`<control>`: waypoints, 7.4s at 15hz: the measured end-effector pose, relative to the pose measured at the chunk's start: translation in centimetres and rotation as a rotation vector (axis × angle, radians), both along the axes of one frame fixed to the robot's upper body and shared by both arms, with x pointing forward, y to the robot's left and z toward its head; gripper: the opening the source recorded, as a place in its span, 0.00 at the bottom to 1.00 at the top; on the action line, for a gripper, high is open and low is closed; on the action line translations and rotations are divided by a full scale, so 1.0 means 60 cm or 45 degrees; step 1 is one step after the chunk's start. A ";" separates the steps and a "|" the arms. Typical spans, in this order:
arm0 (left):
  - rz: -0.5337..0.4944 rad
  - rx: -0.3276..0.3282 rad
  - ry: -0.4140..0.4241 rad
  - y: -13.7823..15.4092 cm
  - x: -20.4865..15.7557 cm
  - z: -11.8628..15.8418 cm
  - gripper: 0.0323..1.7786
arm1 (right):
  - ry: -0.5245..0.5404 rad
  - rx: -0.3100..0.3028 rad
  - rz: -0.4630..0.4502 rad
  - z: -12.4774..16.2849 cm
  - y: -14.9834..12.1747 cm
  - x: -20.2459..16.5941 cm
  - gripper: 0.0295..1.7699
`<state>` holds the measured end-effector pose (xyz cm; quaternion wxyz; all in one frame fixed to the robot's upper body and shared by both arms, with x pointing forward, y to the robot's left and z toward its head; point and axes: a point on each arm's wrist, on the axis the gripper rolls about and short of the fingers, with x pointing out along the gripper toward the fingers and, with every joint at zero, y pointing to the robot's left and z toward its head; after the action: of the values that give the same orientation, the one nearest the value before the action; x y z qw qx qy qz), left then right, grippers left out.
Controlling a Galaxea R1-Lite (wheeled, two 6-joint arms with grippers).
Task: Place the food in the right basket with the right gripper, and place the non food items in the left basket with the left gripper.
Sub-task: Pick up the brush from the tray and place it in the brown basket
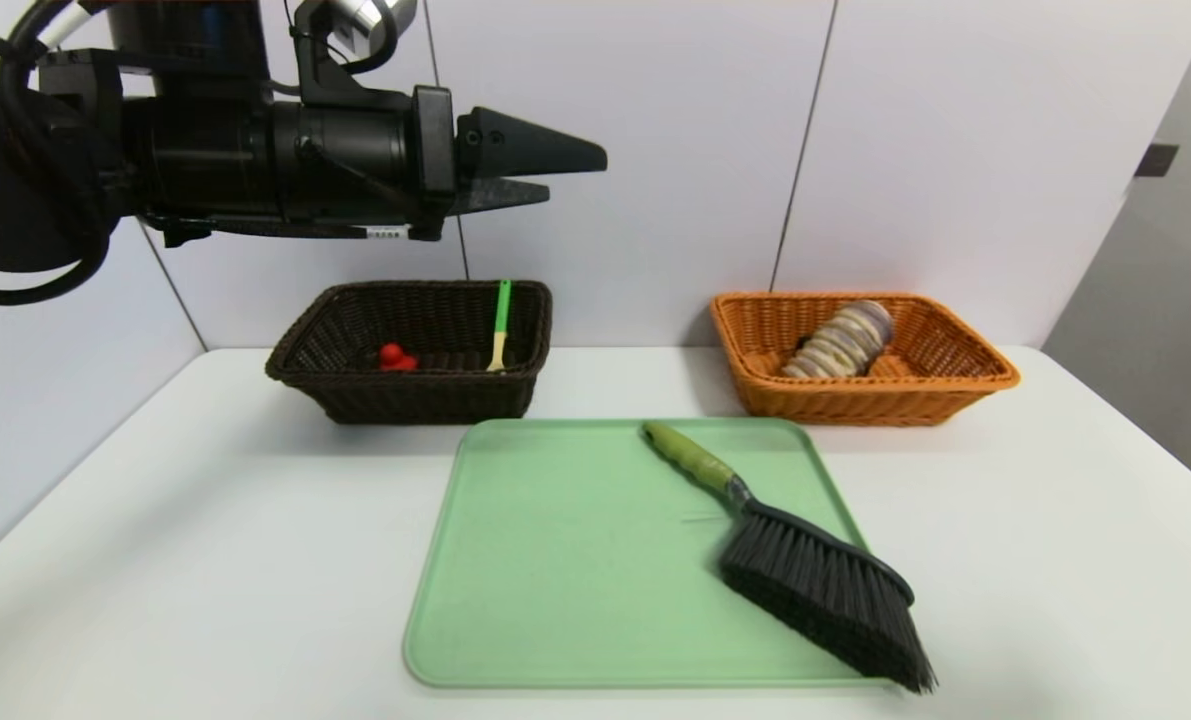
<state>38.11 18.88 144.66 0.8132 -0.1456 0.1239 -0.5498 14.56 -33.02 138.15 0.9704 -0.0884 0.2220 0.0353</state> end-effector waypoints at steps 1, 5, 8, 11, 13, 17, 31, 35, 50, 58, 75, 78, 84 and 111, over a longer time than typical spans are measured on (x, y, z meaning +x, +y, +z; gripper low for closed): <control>0.007 -0.014 0.000 -0.006 -0.002 0.002 0.94 | -0.002 0.001 0.000 0.000 0.000 -0.001 0.96; 0.025 0.012 -0.077 -0.018 -0.003 0.003 0.94 | -0.007 0.000 0.002 -0.001 0.000 -0.002 0.96; -0.120 -0.060 -0.101 -0.024 0.001 -0.007 0.95 | -0.007 0.000 0.004 -0.001 0.000 -0.003 0.96; -0.241 -0.122 -0.197 -0.027 0.005 0.002 0.95 | -0.009 0.003 0.004 -0.002 -0.001 -0.005 0.96; -0.393 -0.153 -0.192 -0.024 0.010 0.004 0.95 | -0.006 0.006 0.003 -0.005 -0.001 -0.008 0.96; -0.547 -0.164 -0.313 -0.035 0.059 -0.027 0.95 | -0.003 0.056 -0.024 -0.011 -0.002 -0.014 0.96; -0.677 -0.083 -0.178 -0.063 0.156 -0.127 0.95 | 0.001 0.057 -0.025 -0.020 -0.003 -0.020 0.97; -0.658 -0.016 0.103 -0.072 0.104 -0.099 0.95 | 0.000 0.065 -0.023 -0.020 -0.003 -0.021 0.97; -0.714 -0.037 -0.464 -0.140 0.096 -0.163 0.95 | -0.026 0.083 -0.018 -0.021 -0.005 -0.033 0.97; -0.401 0.238 0.071 -0.094 0.003 -0.071 0.95 | -0.024 0.099 -0.024 -0.028 -0.006 -0.038 0.97; -0.184 0.460 -0.740 -0.160 0.034 -0.171 0.95 | -0.024 0.210 -0.069 -0.052 -0.009 -0.060 0.97; -0.188 0.447 -0.763 -0.185 0.035 -0.179 0.95 | -0.020 0.210 -0.070 -0.059 -0.010 -0.064 0.97; -0.191 0.482 -0.721 -0.197 0.045 -0.205 0.95 | -0.002 0.207 -0.070 -0.066 -0.010 -0.063 0.97; -0.446 1.031 -0.737 -0.222 0.046 -0.213 0.95 | 0.027 0.222 -0.030 -0.095 -0.002 -0.027 0.97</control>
<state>40.88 5.57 131.86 0.7011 0.3610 0.1193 -0.6032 12.92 -33.16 132.46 0.9723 -0.0007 0.2295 0.0441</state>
